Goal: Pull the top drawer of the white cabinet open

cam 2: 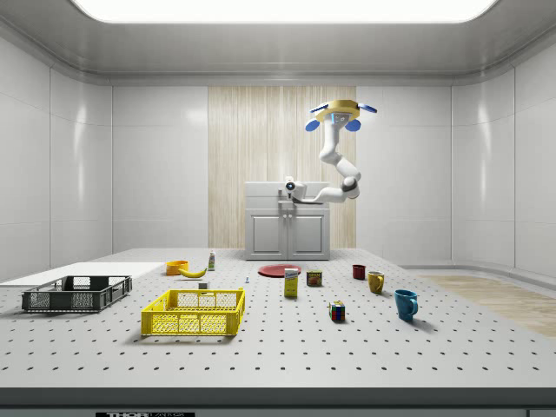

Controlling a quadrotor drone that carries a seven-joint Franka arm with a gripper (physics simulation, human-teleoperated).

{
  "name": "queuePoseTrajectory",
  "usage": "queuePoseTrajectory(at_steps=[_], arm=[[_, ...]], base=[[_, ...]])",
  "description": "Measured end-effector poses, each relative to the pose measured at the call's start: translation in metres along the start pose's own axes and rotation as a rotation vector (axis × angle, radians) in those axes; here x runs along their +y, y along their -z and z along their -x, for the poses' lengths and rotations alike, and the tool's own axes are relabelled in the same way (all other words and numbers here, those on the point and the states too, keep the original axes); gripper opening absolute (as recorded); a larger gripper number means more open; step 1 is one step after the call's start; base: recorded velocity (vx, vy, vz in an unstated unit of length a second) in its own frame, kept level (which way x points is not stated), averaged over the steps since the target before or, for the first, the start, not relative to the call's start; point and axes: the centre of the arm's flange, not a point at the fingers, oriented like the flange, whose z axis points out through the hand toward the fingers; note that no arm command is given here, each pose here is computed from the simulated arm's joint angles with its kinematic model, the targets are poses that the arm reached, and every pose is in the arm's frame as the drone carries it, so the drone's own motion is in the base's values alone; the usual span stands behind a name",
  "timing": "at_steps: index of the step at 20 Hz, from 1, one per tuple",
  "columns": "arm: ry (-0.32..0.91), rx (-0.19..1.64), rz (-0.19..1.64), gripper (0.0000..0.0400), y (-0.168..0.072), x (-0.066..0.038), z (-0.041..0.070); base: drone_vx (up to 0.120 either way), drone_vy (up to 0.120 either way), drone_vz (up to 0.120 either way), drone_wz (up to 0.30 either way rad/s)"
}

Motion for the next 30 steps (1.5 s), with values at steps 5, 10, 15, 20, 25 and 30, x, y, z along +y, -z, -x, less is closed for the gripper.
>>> queuePoseTrajectory(at_steps=[5, 10, 15, 20, 25, 30], arm=[[0.000, 0.000, 0.000, 0.0305, -0.001, 0.000, 0.000], [0.000, 0.000, 0.000, 0.0305, -0.001, 0.000, 0.000], [0.000, 0.000, 0.000, 0.0173, -0.001, 0.000, 0.000], [-0.004, 0.000, 0.000, 0.0126, -0.001, 0.000, 0.000], [0.017, 0.015, 0.018, 0.0156, 0.002, -0.001, 0.002], [0.007, 0.006, 0.008, 0.0123, 0.000, -0.001, 0.001]], base=[[0.000, 0.000, 0.000, 0.000], [0.000, 0.000, 0.000, 0.000], [0.000, 0.000, 0.000, 0.000], [0.000, 0.000, 0.000, 0.000], [0.000, 0.000, 0.000, 0.000], [0.000, 0.000, 0.000, 0.000]])
